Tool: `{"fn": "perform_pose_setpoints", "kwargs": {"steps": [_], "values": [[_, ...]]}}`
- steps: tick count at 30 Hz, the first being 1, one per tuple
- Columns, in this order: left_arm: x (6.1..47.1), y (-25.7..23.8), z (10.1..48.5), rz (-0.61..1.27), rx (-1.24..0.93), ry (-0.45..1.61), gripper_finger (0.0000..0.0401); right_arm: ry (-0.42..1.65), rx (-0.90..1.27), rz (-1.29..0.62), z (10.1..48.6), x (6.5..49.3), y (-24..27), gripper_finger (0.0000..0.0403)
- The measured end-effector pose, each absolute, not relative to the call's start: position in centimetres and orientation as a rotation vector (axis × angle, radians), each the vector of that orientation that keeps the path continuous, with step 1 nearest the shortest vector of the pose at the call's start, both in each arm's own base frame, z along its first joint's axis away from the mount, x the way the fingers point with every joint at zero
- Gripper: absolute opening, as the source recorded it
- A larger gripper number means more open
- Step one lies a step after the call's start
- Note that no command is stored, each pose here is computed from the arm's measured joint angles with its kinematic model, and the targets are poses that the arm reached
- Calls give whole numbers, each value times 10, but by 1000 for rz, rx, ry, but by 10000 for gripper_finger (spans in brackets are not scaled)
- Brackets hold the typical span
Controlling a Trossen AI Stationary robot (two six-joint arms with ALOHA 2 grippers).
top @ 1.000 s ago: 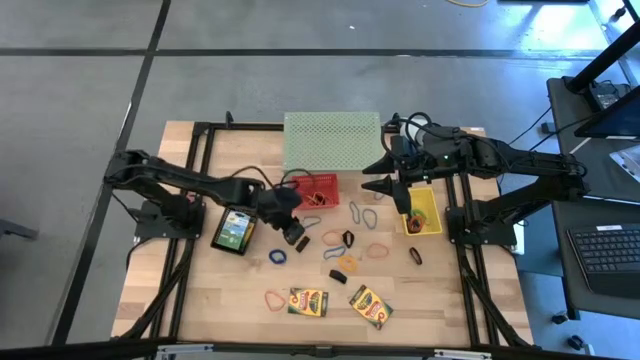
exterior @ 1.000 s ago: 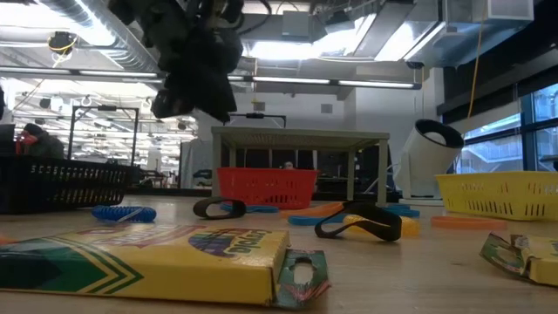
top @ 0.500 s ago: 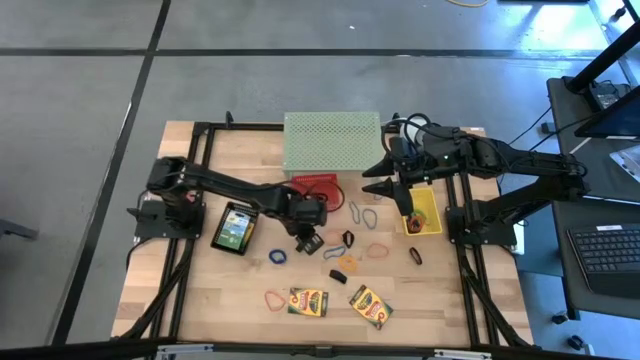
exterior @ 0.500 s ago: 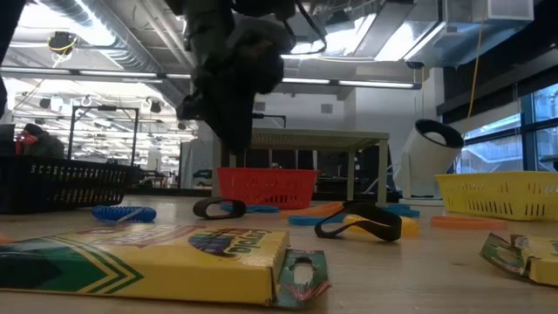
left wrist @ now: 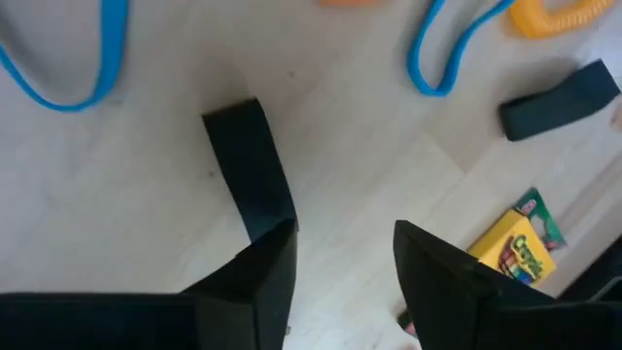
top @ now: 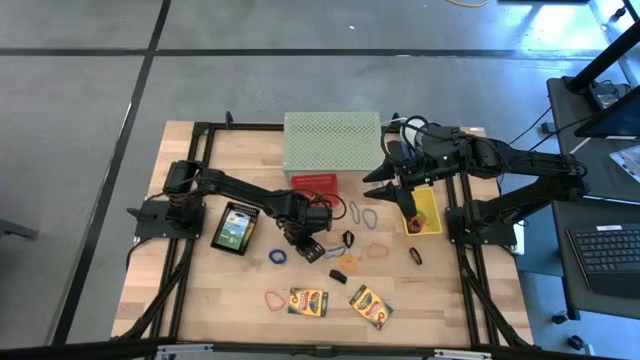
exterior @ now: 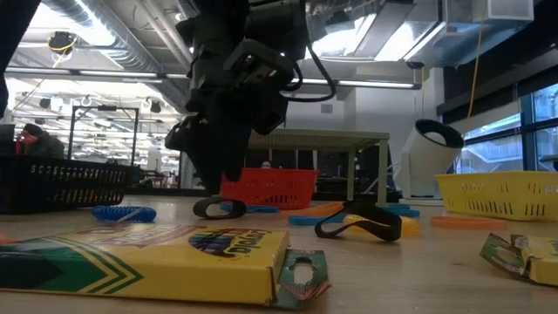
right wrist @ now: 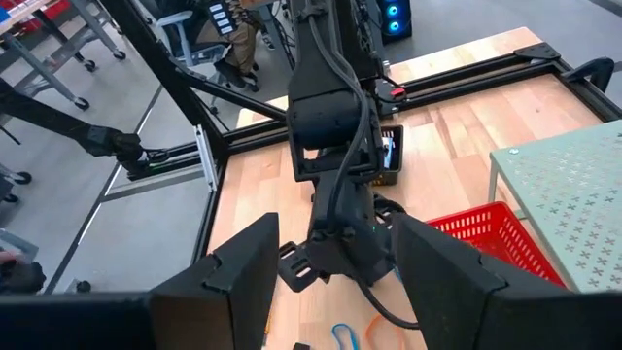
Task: Pick & Place Office Desk Supplies
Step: Put the black rubber band into the red bin
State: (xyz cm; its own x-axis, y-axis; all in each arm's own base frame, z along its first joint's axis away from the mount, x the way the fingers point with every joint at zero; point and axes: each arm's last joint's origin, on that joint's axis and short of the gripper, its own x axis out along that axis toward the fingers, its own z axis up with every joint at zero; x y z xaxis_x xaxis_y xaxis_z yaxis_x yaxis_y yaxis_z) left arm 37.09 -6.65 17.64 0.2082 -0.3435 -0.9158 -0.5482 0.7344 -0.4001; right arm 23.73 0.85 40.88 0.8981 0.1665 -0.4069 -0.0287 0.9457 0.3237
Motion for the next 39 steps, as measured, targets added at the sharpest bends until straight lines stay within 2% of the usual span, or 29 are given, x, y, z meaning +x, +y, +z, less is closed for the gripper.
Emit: {"fn": "perform_pose_setpoints", "kwargs": {"steps": [9,18,22,28,39], "values": [[369,-62,181,274,-931,1395,167,454,296,109,408,237,9,203],[365,-41,189,396,-760,1323,144,456,305,127,408,237,9,203],[371,-35,183,386,-724,1296,139,459,350,117,408,237,9,203],[376,-39,175,335,-813,1313,139,463,406,106,408,237,9,203],[371,-54,174,341,-746,1342,139,465,453,95,408,237,9,203]]}}
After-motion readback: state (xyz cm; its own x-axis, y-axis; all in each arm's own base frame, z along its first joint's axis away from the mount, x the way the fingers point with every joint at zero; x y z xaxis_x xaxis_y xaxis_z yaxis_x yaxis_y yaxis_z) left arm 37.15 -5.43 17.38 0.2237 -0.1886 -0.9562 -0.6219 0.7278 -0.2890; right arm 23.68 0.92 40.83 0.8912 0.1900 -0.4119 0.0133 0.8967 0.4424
